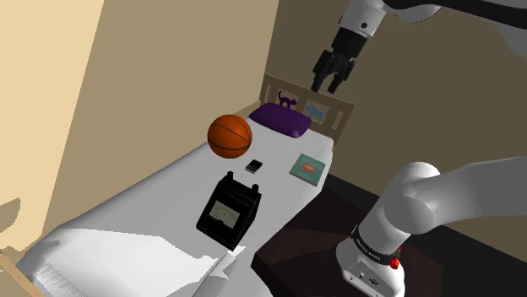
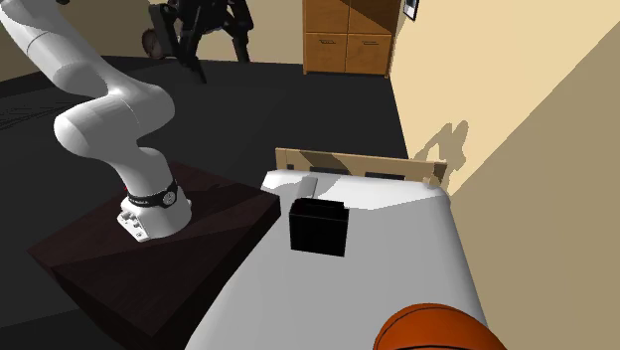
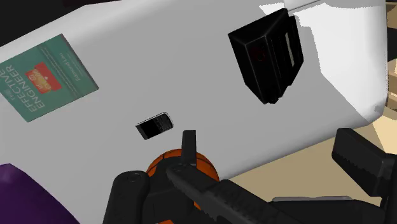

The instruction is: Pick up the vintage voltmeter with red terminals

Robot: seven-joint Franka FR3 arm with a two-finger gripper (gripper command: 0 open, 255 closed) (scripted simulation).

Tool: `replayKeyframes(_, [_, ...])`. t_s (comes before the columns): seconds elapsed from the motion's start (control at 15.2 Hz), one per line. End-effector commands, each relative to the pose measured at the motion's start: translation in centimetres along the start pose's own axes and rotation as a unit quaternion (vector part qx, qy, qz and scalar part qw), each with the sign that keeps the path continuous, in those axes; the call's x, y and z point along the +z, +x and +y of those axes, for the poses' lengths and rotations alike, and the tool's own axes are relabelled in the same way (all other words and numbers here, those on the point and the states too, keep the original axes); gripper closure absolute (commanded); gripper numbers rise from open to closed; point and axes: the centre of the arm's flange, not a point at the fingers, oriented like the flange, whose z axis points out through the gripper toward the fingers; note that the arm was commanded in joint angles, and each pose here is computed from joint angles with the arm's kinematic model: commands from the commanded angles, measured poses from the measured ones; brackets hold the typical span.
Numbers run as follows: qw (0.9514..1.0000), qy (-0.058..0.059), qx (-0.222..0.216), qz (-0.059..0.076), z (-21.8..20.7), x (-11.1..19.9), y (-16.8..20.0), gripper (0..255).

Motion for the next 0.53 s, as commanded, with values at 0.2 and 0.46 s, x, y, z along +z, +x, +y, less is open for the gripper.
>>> replayKeyframes(0.2, [1.0, -0.003, 0.0, -0.003, -1.3, 3.8, 0.1, 0])
replayKeyframes(0.46, [0.9999, -0.008, -0.001, -0.008, -2.9, 8.9, 0.1, 0])
